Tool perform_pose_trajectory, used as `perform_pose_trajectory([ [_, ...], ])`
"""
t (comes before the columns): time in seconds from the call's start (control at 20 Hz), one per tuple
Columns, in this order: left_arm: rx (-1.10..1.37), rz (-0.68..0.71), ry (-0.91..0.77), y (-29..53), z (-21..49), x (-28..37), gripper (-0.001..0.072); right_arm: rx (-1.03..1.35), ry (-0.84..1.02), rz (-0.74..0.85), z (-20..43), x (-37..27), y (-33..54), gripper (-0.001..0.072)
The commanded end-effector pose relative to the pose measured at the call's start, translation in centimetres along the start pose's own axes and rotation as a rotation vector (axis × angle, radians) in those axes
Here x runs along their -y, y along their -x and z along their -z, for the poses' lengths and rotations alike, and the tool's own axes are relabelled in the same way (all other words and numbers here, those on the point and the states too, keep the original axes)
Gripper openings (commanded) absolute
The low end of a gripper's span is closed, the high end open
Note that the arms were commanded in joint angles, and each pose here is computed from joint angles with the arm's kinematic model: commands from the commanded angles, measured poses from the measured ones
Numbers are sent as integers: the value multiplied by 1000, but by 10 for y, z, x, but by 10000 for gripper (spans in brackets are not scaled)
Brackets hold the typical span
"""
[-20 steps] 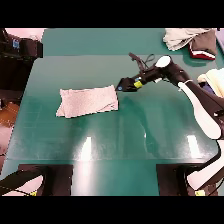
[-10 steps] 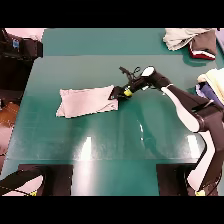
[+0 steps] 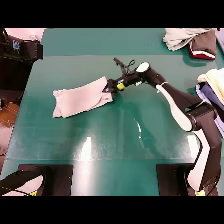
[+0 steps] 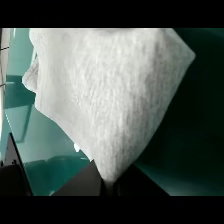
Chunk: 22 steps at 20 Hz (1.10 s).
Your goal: Fold the shirts.
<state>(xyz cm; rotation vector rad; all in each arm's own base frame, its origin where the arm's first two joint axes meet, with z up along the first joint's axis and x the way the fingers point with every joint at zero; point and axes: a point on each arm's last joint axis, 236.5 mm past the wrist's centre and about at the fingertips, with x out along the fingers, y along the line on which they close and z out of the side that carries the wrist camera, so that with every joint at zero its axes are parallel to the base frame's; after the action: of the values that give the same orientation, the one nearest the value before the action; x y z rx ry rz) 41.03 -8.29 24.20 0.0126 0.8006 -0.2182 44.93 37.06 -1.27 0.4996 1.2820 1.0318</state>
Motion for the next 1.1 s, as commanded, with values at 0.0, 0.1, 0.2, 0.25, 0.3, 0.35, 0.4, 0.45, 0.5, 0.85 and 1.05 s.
perform_pose_trajectory([
  [0.0,-7,1,1,0,2,0,21,14,35,67,-18,14,68,9],
  [0.1,-7,3,2,0,2,1,21,99,22,167,-34,39,132,9],
  [0.2,-16,14,5,0,4,3,21,196,-6,243,-43,62,203,10],
  [0.25,-21,20,7,0,5,5,21,255,-25,284,-46,75,241,9],
  [0.3,-23,26,8,0,6,6,21,315,-43,324,-48,86,276,10],
  [0.35,-24,37,11,0,6,9,21,383,-64,372,-48,100,316,10],
  [0.4,-24,50,15,0,6,12,21,448,-85,404,-47,109,350,9],
  [0.45,-24,63,18,0,6,15,21,512,-107,433,-44,119,384,9],
  [0.5,-24,78,22,0,5,19,21,577,-133,466,-38,130,418,9],
  [0.85,-64,158,45,3,14,37,21,833,-141,593,-5,175,550,9],
  [1.05,-99,163,49,3,22,39,21,1012,-105,575,-14,168,596,9],
])
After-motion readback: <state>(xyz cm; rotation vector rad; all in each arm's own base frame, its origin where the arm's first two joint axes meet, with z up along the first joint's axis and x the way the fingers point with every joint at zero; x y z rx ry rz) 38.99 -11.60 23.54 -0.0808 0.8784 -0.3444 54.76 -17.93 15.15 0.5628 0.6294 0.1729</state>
